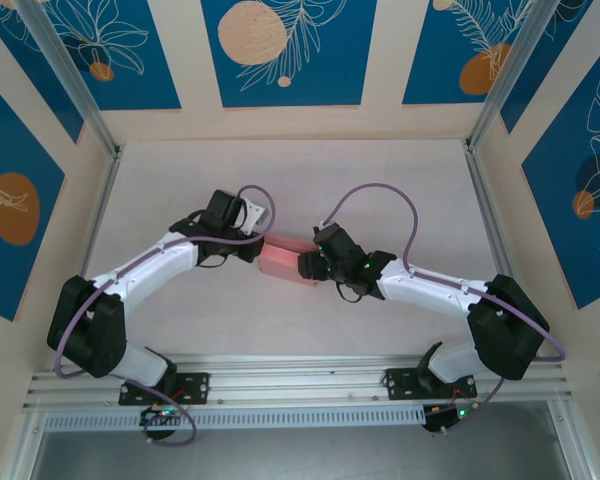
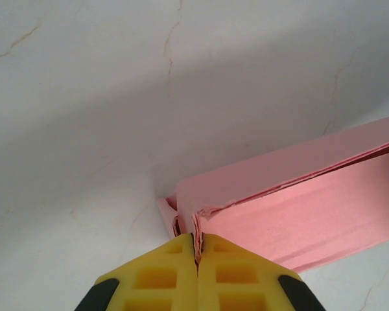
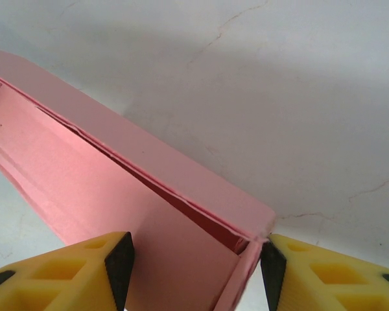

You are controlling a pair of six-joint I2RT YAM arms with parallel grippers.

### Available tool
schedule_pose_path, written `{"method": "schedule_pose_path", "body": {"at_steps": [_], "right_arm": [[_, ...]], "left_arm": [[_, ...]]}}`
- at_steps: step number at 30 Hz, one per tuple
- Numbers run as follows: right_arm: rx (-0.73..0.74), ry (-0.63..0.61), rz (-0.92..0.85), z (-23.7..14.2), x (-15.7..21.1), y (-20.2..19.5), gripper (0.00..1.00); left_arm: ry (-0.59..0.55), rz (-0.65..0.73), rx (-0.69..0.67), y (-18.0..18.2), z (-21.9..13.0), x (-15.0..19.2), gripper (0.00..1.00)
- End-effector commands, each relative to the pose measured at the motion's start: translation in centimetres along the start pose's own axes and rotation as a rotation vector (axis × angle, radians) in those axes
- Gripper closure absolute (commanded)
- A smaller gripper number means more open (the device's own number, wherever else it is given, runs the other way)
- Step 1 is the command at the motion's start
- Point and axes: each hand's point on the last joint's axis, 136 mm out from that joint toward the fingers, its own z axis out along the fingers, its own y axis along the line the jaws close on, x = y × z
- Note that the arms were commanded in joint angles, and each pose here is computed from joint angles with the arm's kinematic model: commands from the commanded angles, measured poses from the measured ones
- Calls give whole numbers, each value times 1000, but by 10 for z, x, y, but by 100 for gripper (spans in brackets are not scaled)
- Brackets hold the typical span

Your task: Fold the paper box

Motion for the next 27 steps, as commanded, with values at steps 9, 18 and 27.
{"method": "schedule_pose_path", "body": {"at_steps": [9,18,27], "right_arm": [[59,105,-15,9,29,-14,45],[41,90,-27,-3,20,-1,38],[2,34,-13,-30,3,11,26]], "left_arm": [[124,-51,-12,4,16,52,100],[83,-48,-82,13,24,59,100],[26,-59,-136,16,28,60,100]]}}
